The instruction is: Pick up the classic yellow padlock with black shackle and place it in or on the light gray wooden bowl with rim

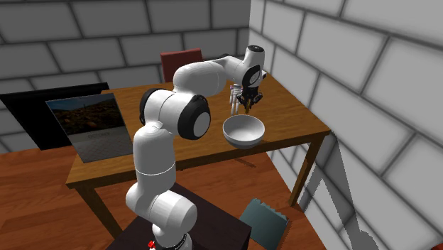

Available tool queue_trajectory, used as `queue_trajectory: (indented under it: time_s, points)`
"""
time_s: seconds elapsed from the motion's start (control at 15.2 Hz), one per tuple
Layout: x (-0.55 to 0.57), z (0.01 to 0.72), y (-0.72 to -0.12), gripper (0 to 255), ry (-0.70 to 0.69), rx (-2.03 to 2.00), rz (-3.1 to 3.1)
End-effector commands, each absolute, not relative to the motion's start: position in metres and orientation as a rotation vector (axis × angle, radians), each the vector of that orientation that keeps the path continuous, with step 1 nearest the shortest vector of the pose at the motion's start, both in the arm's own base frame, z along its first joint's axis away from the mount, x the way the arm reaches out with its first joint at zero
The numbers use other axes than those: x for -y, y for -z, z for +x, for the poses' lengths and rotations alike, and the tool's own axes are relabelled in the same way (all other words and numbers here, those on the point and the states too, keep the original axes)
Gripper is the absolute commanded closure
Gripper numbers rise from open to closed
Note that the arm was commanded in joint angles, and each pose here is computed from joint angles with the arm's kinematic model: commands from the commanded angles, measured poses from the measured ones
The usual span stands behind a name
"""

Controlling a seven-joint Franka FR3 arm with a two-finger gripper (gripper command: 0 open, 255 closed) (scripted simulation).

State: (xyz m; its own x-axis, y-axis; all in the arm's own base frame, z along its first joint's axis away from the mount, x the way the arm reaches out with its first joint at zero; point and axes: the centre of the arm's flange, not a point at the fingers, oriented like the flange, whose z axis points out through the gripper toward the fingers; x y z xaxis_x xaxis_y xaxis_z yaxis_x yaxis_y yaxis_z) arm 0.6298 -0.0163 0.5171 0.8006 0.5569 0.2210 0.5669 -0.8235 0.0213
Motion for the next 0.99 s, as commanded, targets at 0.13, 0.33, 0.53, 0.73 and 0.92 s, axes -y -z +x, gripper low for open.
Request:
queue_trajectory:
  time_s: [0.13, 0.33, 0.53, 0.73, 0.92]
  points:
    - [0.017, 0.630, -0.517, 255, 0.337, 0.917, -2.938]
    - [0.017, 0.630, -0.517, 255, 0.338, 0.917, -2.938]
    - [0.017, 0.630, -0.527, 255, 0.338, 0.917, -2.938]
    - [0.017, 0.630, -0.543, 255, 0.338, 0.917, -2.938]
    - [0.017, 0.630, -0.559, 255, 0.338, 0.917, -2.938]
